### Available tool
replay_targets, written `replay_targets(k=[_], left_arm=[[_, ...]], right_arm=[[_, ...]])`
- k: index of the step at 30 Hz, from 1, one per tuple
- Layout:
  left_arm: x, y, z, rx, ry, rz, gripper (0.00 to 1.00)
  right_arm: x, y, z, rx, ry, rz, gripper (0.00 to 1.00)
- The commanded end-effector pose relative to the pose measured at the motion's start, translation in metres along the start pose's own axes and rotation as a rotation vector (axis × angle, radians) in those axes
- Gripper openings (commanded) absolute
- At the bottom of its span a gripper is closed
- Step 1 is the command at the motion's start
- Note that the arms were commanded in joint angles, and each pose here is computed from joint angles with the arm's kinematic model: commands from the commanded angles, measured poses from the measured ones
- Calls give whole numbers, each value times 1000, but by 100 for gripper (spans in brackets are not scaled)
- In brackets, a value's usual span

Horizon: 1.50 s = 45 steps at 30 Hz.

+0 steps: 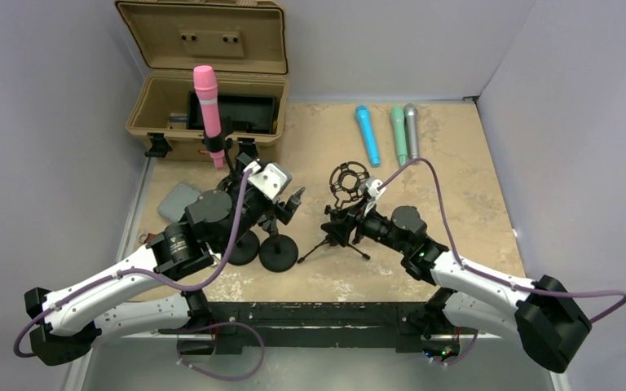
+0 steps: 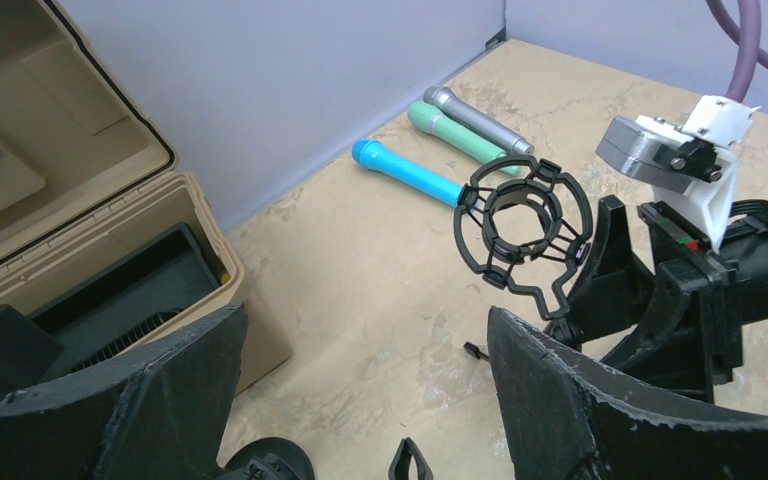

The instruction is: Remove the microphone from the stand

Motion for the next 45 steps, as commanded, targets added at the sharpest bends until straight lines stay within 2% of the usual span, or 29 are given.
replay_targets(k=[1,3,8,11,19,26,30,34,38,40,43,45], left_arm=[[1,-11,1,-1,-6,-34,87],[2,-10,0,1,-6,-30,87],[2,-9,0,1,-7,-27,87],[2,-9,5,11,-33,-26,87],[-11,-26,20,6,-87,-82,88],[-17,-35,53,13,-270,-76,94],[-29,-41,97,-80,-463,-70,99],[-44,-53,133,-175,-588,-75,100],[-53,-68,158,-212,-664,-97,100],[-58,-74,176,-289,-703,-111,100],[-51,-72,192,-395,-704,-79,100],[-44,-72,200,-411,-706,-63,100]], right_arm=[[-17,-1,6,58,24,26,56],[-22,-2,5,71,46,29,57],[-27,8,-2,149,120,80,75],[-31,4,-11,204,214,105,80],[-52,-32,-15,278,344,83,82],[-71,-71,-17,271,393,-45,82],[-78,-89,-14,246,383,-102,82],[-84,-101,-12,207,378,-128,81],[-91,-108,-10,182,375,-151,81],[-94,-109,-9,181,372,-164,81],[-97,-110,-7,180,362,-182,81],[-98,-111,-6,181,355,-189,82]])
Point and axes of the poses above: each gripper's point midway between its finger pads, its own x axis out along the fingers, its own z axis along the line the jaws close on, y = z × x, the point moved 2 cm from there along -x, back along the fingers, and after that the axes turned 9 degrees about -x, right-handed, at the moved point
